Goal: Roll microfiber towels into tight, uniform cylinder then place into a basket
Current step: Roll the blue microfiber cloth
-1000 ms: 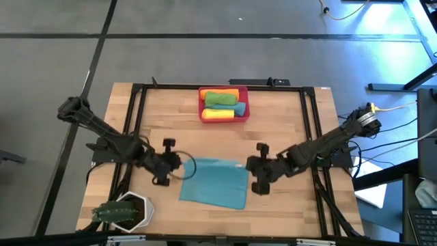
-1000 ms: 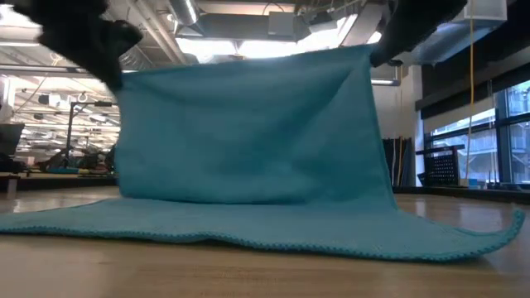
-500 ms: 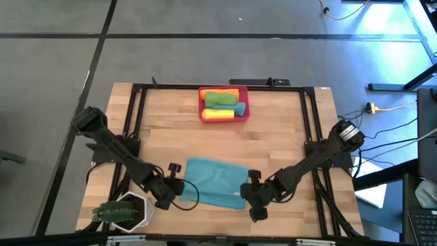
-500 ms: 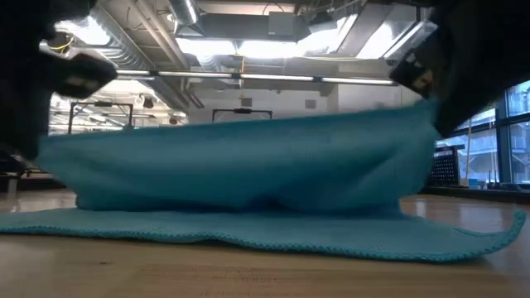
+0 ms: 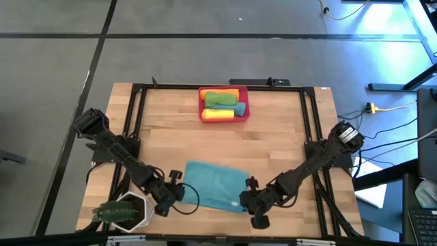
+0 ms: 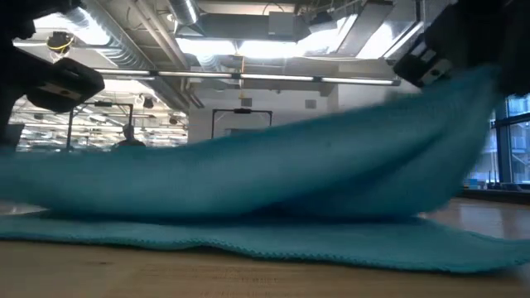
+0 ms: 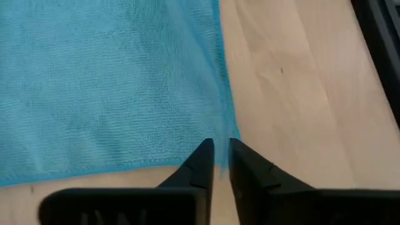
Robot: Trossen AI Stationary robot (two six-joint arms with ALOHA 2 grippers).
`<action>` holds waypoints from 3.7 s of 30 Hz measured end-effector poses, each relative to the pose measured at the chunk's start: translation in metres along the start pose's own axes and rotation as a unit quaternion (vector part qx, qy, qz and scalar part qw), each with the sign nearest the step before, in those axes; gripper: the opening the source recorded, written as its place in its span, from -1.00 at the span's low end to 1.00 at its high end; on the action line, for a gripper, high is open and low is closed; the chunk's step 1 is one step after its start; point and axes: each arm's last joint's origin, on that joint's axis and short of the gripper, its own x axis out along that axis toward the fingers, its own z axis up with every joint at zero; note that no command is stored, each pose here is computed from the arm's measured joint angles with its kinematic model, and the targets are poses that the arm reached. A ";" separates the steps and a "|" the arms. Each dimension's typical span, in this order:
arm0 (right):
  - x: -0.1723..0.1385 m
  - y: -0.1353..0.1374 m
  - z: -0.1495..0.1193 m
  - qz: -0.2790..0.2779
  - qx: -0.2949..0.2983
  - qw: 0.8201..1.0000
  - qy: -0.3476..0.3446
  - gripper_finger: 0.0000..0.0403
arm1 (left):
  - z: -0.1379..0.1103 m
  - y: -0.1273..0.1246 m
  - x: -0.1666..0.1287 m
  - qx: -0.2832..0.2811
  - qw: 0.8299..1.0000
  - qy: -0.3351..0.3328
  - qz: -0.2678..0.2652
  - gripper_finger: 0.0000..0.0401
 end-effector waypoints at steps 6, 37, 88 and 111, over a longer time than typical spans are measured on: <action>0.000 -0.003 -0.003 -0.012 0.013 1.000 0.018 -0.17 | 0.001 0.000 0.000 -0.029 1.000 0.000 -0.009 -0.60; -0.003 -0.111 0.028 -0.141 0.052 0.986 0.066 -0.96 | 0.022 0.002 0.040 -0.083 0.994 -0.050 0.046 -0.57; -0.012 -0.147 0.060 -0.145 0.072 0.987 -0.008 -0.97 | 0.107 0.027 0.045 -0.052 0.957 -0.274 0.081 -0.57; -0.037 -0.210 0.081 -0.396 0.037 0.914 -0.081 -0.98 | 0.093 0.035 0.083 -0.101 0.964 -0.227 0.096 -0.57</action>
